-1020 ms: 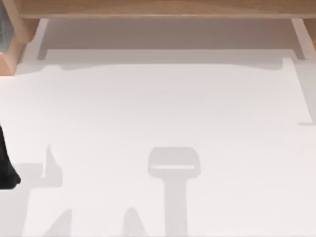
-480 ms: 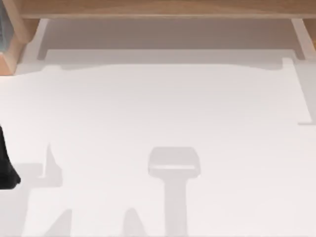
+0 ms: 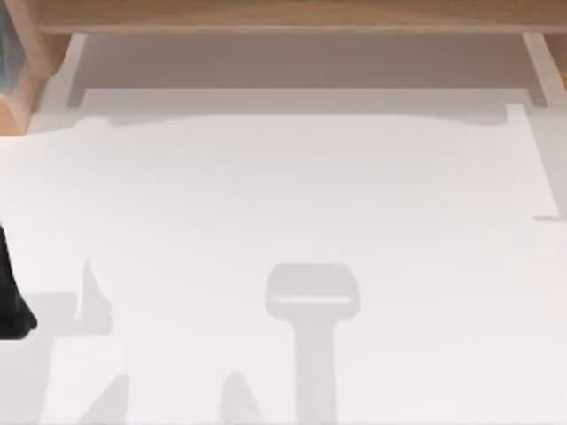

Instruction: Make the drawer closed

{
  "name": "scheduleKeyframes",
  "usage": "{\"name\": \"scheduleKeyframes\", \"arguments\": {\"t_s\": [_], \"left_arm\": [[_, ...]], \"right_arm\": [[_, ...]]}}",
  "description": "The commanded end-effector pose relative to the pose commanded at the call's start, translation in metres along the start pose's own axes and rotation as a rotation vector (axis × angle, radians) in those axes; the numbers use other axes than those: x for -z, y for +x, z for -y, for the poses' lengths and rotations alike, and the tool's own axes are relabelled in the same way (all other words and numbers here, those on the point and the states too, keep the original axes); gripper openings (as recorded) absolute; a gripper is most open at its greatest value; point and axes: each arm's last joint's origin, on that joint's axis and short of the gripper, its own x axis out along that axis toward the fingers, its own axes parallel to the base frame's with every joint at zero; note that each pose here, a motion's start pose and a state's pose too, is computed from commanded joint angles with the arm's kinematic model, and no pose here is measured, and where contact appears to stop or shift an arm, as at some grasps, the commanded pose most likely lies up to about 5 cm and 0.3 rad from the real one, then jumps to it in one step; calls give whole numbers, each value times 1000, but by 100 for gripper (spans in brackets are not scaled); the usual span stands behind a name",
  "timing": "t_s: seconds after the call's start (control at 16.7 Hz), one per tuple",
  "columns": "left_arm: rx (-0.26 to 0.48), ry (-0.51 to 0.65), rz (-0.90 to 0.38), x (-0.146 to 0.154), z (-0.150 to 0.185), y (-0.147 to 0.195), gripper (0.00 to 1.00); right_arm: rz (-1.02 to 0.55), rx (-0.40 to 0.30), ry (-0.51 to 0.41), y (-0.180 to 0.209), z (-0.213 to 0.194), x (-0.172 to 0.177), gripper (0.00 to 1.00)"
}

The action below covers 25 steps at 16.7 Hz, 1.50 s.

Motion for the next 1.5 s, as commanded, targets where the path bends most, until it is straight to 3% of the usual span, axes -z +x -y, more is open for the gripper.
{"name": "scheduleKeyframes", "arguments": {"t_s": [0.42, 0.84, 1.14, 1.5], "left_arm": [[0, 0, 0, 0, 0, 0, 100], [0, 0, 0, 0, 0, 0, 100], [0, 0, 0, 0, 0, 0, 100], [0, 0, 0, 0, 0, 0, 100]], "right_arm": [[1, 10, -7, 56, 3, 1, 0], [-17, 7, 0, 65, 3, 5, 0], [-9, 14, -6, 112, 5, 4, 0], [-11, 2, 2, 118, 3, 4, 0]]}}
